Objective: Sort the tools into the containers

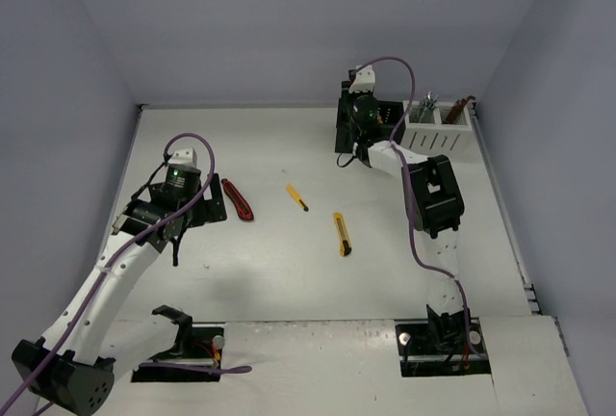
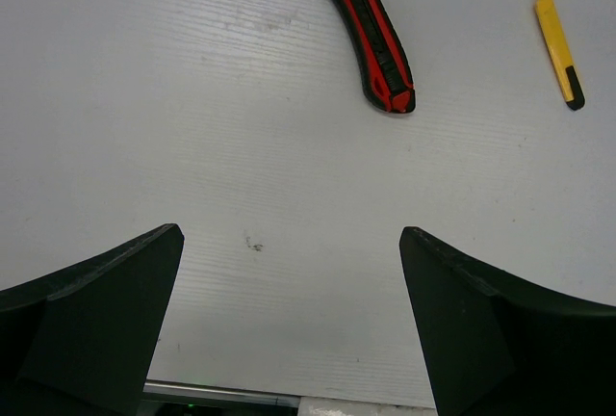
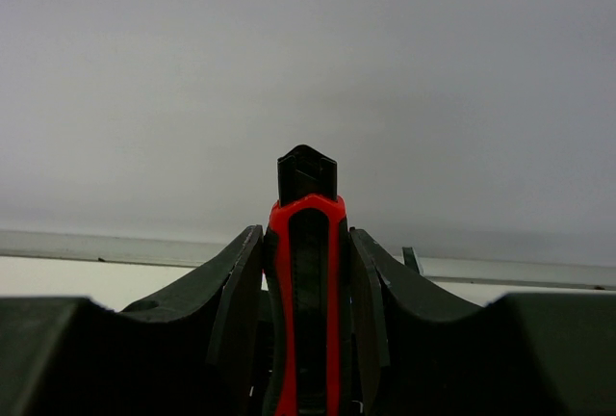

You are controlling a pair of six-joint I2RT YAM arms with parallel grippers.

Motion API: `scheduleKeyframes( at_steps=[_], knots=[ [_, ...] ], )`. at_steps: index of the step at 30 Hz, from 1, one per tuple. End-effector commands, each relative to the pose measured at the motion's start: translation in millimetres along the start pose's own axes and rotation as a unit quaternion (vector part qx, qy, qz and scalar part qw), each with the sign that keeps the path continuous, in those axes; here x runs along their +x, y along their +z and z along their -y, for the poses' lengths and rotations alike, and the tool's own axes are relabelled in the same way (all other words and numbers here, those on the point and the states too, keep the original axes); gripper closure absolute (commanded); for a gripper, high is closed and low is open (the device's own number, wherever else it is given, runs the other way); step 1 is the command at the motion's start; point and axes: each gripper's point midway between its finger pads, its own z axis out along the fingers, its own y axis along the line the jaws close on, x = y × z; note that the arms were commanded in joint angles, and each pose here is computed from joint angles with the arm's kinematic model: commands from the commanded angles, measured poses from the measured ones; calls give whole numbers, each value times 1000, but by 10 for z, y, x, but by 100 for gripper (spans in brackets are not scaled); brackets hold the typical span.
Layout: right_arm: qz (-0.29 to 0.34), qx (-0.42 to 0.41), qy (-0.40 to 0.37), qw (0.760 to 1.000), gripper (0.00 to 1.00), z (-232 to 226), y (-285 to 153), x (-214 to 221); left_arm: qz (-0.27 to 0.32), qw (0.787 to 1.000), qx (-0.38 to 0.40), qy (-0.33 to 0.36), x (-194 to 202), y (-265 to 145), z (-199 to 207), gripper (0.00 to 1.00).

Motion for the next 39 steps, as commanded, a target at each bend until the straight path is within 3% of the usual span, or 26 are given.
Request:
scheduleKeyframes(
  at_steps=[1,26,33,39],
  knots=[
    [141,33,40,989,100,202,-73,-978,17,1000,5,5,-69,-25,-4,6],
    [95,37,17,995,89,123,-53,-225,15,1000,10,14,-13,-34,-19,6],
    [94,34,30,995,66,90,-114,-241,12,1000,13,8,19,-27,-11,6],
    [95,32,38,994,54,81,-139,-318,12,1000,17,2,13,-38,9,6]
  ],
)
